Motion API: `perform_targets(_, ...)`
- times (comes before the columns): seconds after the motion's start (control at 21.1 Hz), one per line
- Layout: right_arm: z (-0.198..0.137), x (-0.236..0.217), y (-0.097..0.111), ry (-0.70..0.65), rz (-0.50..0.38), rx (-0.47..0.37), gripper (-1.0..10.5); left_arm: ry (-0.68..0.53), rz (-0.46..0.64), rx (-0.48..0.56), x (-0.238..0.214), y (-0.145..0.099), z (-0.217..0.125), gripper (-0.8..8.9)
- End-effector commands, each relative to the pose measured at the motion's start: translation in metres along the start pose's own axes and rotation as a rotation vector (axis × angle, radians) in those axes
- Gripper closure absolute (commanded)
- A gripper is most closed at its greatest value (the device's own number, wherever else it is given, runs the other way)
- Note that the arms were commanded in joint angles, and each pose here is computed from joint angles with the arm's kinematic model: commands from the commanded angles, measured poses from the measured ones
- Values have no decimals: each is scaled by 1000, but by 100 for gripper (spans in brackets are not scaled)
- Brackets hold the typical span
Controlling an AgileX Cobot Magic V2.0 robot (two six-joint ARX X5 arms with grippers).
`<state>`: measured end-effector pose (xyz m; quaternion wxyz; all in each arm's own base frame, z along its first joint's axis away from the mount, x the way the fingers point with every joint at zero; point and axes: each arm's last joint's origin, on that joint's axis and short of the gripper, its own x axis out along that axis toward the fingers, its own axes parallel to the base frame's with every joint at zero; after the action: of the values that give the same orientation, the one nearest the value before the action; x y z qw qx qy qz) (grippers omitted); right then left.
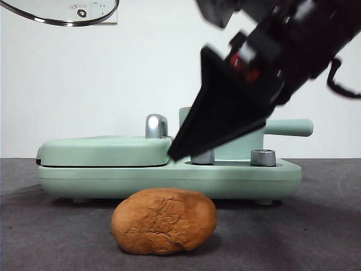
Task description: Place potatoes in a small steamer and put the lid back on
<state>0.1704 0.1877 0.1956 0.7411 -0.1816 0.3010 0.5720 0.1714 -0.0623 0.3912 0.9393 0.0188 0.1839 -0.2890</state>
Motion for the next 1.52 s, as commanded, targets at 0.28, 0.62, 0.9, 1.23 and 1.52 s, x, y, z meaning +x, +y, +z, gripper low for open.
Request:
perform_targets(0.28,-7,27,-7,65,22,10,580,-58,1,26,-5,-2,9,803)
perform_targets(0.62,-16,40,-9,115,38,56,587,-59,1,35,-5,-2,9,803)
perform_targets(0.9,-10,41,-3,144,58,141,698,-59,2,45,-5,-2,9,803)
perform_targets(1.23,36,-2,0,156,-15,232,699,-59,2,45,-5,-2,9,803)
perform_targets(1.52,78,-73,-3,234,-269,441,702,-84,3,52,-5,-2,12,803)
